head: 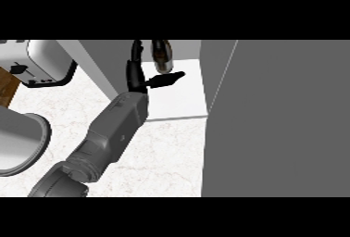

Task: Pick up the wine, place it into the cabinet and close the cabinet

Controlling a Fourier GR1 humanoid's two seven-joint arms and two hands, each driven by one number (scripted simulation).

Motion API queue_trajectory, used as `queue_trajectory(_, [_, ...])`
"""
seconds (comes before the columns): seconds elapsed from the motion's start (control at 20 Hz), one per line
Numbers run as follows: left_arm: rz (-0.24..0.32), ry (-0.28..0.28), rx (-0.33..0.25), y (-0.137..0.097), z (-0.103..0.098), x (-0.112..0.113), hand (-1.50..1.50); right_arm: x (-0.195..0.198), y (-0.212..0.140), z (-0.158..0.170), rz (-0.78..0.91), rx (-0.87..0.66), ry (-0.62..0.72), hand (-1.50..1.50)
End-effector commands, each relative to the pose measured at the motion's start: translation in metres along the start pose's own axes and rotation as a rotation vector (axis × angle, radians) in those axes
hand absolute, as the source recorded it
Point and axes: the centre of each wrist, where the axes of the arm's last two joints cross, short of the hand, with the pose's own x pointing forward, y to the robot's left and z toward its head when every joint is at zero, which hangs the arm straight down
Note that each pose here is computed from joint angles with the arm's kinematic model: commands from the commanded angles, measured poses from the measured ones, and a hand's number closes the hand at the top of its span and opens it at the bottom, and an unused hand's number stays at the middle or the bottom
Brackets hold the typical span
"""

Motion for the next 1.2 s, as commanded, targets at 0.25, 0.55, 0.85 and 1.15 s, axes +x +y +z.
queue_trajectory(0.25, [0.041, -0.017, 0.011, 0.027, 0.012, -0.027, -1.50, 0.010, 0.000, 0.004, -0.019, -0.005, -0.032, -1.50])
queue_trajectory(0.55, [0.078, -0.035, -0.030, 0.020, 0.006, -0.018, -1.50, 0.014, -0.003, 0.007, 0.004, 0.018, -0.037, -1.50])
queue_trajectory(0.85, [0.105, -0.031, -0.094, 0.012, 0.012, -0.019, -1.50, 0.008, 0.002, 0.003, -0.019, -0.001, -0.028, -1.50])
queue_trajectory(1.15, [0.127, -0.022, -0.104, 0.018, 0.019, -0.028, -1.50, 0.009, 0.005, -0.003, -0.026, 0.018, -0.020, -1.50])
